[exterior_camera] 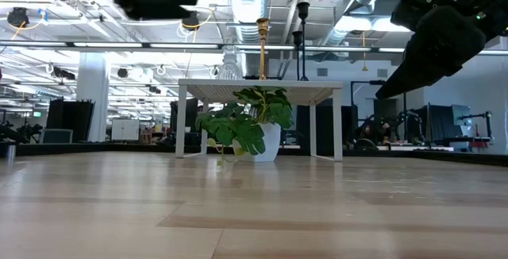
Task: Pick & Place candle stick holders
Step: Return to Home Position
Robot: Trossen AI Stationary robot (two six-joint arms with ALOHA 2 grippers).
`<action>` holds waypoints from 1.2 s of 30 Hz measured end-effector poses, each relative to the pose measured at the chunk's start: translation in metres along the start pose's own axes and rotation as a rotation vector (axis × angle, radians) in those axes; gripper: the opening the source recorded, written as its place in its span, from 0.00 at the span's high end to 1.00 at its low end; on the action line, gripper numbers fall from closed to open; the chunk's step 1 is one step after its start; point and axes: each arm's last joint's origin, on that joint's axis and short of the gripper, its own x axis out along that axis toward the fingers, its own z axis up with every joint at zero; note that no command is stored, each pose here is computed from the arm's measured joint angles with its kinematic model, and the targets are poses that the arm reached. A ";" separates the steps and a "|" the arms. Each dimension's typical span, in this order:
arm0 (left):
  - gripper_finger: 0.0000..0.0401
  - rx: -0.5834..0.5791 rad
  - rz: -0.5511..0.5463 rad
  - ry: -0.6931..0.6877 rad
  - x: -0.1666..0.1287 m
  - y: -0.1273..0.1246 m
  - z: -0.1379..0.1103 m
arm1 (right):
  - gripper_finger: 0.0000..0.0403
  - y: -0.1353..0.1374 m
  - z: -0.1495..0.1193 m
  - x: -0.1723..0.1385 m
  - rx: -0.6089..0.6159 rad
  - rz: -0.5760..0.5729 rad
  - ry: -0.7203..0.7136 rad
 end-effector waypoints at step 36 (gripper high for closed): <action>0.02 -0.104 -0.063 -0.040 -0.021 0.004 -0.012 | 1.00 0.000 0.000 0.000 -0.001 -0.001 -0.002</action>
